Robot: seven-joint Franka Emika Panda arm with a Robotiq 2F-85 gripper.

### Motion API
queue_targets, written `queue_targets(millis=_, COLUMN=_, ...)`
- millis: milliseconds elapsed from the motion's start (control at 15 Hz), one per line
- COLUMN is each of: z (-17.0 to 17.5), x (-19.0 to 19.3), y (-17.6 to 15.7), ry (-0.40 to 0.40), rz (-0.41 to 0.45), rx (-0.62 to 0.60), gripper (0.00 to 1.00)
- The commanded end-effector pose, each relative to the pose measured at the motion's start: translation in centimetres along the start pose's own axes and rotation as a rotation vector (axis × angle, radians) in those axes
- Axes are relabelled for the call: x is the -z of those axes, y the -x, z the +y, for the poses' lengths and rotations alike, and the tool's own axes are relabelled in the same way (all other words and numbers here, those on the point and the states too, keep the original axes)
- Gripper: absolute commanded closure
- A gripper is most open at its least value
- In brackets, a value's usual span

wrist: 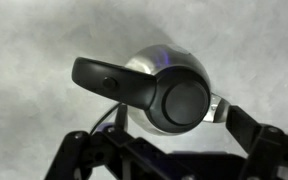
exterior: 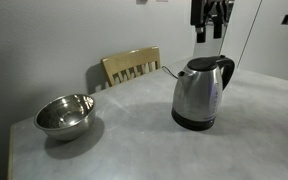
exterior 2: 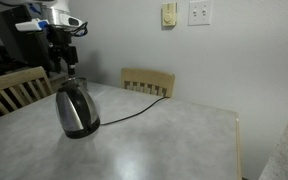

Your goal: Close the kettle lid

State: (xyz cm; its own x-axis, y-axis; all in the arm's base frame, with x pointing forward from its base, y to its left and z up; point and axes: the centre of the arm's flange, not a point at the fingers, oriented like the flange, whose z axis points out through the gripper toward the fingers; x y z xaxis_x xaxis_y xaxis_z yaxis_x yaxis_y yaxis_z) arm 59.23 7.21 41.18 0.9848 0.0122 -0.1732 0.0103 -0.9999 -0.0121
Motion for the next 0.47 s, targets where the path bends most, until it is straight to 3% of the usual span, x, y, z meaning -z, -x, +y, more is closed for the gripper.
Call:
queue_targets(millis=0, z=0.31, x=-1.11, y=1.00, ry=-0.042, rz=-0.004, rx=0.075, gripper=0.00)
queue_targets(millis=400, z=-0.17, x=-0.77, y=0.14, ry=-0.024, rz=-0.017, rx=0.056, gripper=0.00)
